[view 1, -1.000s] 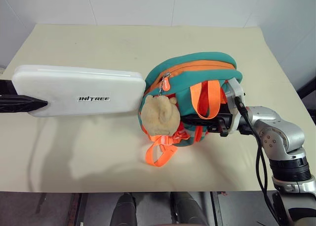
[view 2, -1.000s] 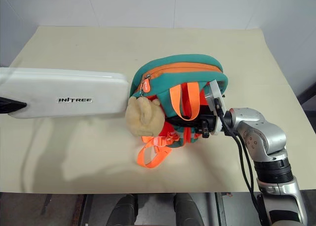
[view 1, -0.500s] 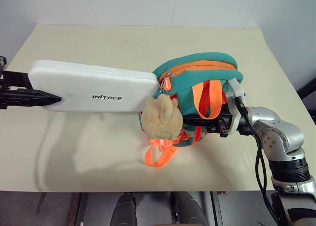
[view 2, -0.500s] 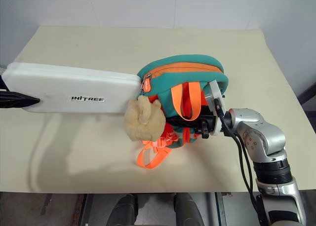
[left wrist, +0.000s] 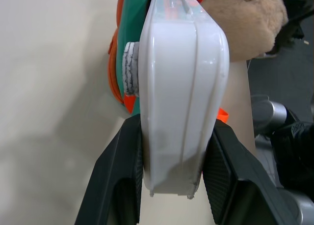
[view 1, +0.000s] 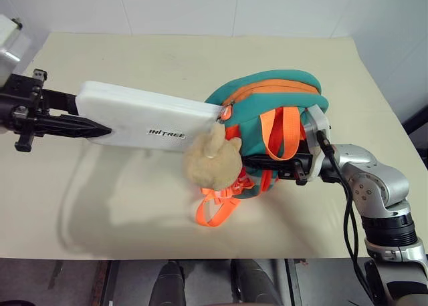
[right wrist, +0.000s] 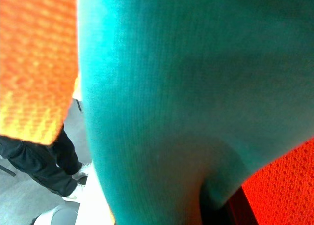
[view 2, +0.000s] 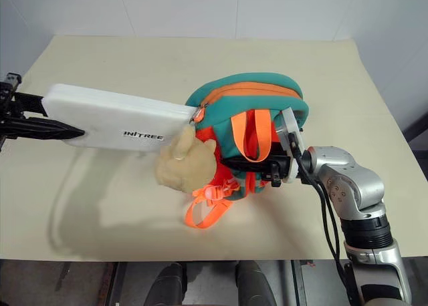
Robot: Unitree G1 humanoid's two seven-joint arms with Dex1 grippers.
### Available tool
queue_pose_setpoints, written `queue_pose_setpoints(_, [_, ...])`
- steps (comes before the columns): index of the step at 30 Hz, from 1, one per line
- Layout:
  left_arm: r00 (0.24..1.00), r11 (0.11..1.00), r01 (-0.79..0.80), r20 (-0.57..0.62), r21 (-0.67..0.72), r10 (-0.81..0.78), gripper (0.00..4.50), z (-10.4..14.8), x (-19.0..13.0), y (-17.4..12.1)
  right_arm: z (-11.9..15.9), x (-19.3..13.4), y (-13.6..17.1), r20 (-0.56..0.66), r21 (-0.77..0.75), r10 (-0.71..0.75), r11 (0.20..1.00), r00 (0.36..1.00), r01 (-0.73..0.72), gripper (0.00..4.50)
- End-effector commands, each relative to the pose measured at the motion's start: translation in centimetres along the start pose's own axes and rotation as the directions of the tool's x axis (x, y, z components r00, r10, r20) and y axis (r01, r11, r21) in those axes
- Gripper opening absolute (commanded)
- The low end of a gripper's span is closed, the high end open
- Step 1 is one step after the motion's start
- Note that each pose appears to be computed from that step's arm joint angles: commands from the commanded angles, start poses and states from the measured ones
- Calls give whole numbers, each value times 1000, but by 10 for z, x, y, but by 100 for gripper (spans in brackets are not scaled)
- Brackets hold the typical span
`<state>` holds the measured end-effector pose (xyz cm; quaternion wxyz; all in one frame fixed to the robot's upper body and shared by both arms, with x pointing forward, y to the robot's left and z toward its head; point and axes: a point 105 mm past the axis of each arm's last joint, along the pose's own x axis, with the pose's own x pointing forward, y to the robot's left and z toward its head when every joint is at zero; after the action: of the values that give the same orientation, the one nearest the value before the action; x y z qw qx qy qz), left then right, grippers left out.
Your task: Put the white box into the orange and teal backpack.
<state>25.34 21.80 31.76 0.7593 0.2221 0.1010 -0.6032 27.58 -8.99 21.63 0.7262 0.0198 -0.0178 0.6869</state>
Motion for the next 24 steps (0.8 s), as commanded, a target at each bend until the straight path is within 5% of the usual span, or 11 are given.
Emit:
queue_pose_setpoints(1, [999, 997, 32, -24, 74, -30, 130, 11, 16, -3, 6, 6, 6, 7, -33, 30, 999, 1000, -30, 0])
queue_pose_setpoints(24, [976, 992, 117, 180, 40, -123, 125, 13, 176, 21, 8, 15, 8, 43, -39, 24, 999, 999, -22, 0])
